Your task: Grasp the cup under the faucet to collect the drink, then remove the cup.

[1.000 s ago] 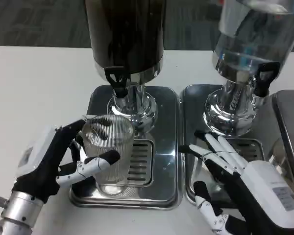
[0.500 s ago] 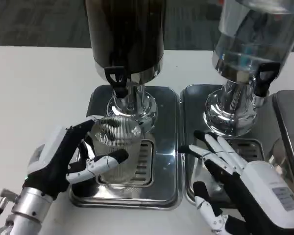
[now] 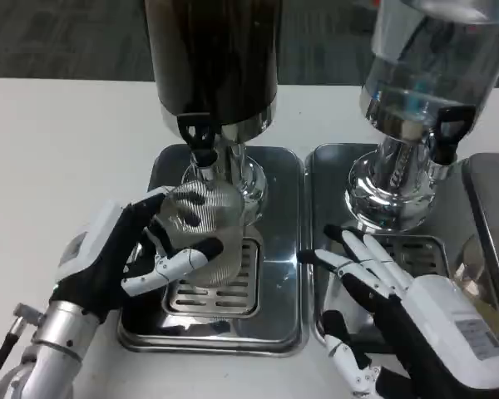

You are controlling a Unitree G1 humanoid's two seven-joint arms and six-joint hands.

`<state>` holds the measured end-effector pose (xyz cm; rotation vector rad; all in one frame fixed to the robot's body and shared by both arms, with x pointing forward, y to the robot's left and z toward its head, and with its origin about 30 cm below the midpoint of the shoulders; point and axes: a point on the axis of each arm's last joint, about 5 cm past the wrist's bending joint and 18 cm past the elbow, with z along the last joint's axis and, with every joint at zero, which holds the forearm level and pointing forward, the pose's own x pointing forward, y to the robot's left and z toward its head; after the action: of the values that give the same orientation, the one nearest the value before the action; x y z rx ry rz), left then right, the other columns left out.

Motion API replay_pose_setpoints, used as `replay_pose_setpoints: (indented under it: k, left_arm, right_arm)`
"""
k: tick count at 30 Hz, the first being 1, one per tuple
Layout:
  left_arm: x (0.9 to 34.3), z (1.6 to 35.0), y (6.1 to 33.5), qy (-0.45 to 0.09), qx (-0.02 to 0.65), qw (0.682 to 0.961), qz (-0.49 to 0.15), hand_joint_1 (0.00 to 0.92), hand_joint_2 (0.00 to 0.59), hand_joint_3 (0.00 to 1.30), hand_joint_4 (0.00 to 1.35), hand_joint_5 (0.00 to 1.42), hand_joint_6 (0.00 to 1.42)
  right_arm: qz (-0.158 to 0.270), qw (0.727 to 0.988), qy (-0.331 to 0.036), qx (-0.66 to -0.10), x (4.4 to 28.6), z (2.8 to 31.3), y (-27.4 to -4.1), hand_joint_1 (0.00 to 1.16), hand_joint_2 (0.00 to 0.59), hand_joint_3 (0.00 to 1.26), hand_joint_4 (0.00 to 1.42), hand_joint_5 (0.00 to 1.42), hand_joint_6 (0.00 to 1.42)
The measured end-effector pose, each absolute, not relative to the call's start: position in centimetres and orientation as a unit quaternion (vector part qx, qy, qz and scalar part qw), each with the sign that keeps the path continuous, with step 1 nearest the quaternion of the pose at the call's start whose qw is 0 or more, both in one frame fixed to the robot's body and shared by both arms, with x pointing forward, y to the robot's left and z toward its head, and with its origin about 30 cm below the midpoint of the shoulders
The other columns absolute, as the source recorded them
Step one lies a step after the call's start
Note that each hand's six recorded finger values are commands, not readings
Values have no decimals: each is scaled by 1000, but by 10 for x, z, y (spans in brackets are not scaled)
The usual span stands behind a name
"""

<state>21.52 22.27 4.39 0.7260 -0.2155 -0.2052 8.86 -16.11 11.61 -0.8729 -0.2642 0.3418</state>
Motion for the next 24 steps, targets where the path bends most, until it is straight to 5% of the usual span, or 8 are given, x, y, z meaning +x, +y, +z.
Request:
replay_pose_setpoints:
  k: [7, 24]
  left_arm:
    - [217, 44, 226, -103, 356, 923, -104, 227, 117, 413, 499, 777, 998]
    - [217, 46, 234, -99, 368, 918, -111, 86, 70, 213, 253, 428, 512]
  right_arm:
    - [164, 888, -124, -412, 90, 115, -150, 438, 586, 209, 34, 4, 129]
    - [167, 891, -126, -403, 92, 115, -144, 432, 586, 210, 34, 14, 142]
